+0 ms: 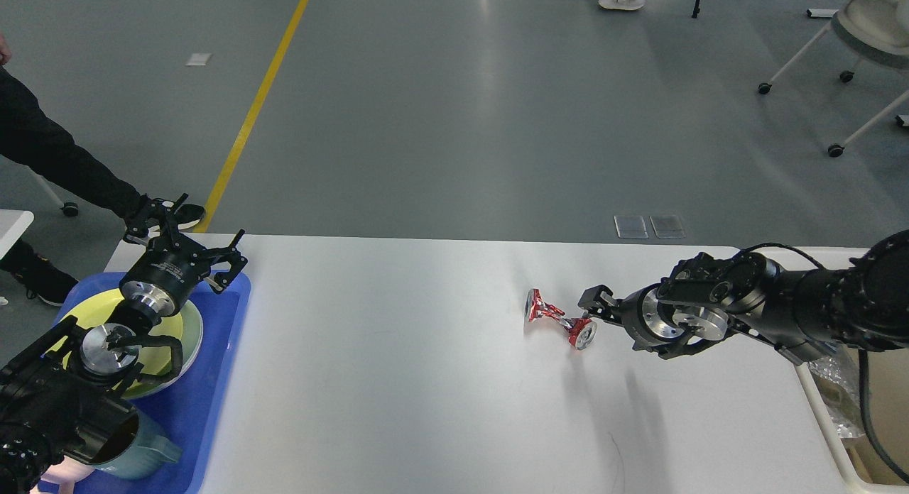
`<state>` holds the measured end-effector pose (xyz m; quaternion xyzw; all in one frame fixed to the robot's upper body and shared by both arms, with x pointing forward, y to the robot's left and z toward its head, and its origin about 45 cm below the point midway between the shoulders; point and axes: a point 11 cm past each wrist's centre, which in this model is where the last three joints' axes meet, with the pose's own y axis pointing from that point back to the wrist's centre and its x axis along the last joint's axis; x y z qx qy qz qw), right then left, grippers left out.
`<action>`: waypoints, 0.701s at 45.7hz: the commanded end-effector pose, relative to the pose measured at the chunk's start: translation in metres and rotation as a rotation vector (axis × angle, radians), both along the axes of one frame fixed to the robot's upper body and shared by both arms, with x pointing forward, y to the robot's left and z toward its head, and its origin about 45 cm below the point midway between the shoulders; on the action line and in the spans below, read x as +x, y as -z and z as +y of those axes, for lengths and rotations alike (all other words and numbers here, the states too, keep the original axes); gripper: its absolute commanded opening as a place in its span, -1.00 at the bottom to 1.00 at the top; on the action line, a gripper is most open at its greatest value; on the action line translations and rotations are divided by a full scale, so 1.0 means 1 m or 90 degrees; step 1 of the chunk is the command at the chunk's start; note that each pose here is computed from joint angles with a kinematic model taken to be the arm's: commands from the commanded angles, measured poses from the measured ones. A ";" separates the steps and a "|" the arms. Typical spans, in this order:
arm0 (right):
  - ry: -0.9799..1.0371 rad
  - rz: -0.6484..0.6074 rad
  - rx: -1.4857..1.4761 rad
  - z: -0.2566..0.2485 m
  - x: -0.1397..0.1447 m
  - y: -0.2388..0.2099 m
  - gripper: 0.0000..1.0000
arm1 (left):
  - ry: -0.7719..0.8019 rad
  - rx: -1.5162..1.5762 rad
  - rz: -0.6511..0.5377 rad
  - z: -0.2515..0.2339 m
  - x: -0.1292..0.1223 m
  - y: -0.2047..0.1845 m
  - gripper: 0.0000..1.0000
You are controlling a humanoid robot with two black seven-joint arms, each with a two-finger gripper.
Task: Tidy desktop
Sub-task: 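Grasp the red crushed can with the right gripper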
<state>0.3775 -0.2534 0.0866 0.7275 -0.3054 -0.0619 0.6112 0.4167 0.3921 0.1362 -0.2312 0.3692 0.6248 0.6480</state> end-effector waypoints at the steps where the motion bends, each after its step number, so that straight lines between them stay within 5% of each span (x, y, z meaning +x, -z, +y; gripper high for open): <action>1: 0.004 -0.012 0.016 0.015 0.000 0.004 0.94 | 0.000 0.000 0.000 0.000 0.000 0.000 0.93; 23: 0.012 -0.047 -0.004 0.019 0.012 0.019 0.94 | 0.000 0.000 0.000 0.000 0.000 0.000 0.93; 32: 0.011 -0.039 -0.004 0.019 0.008 0.023 0.72 | 0.000 0.000 0.000 0.000 0.000 0.000 0.93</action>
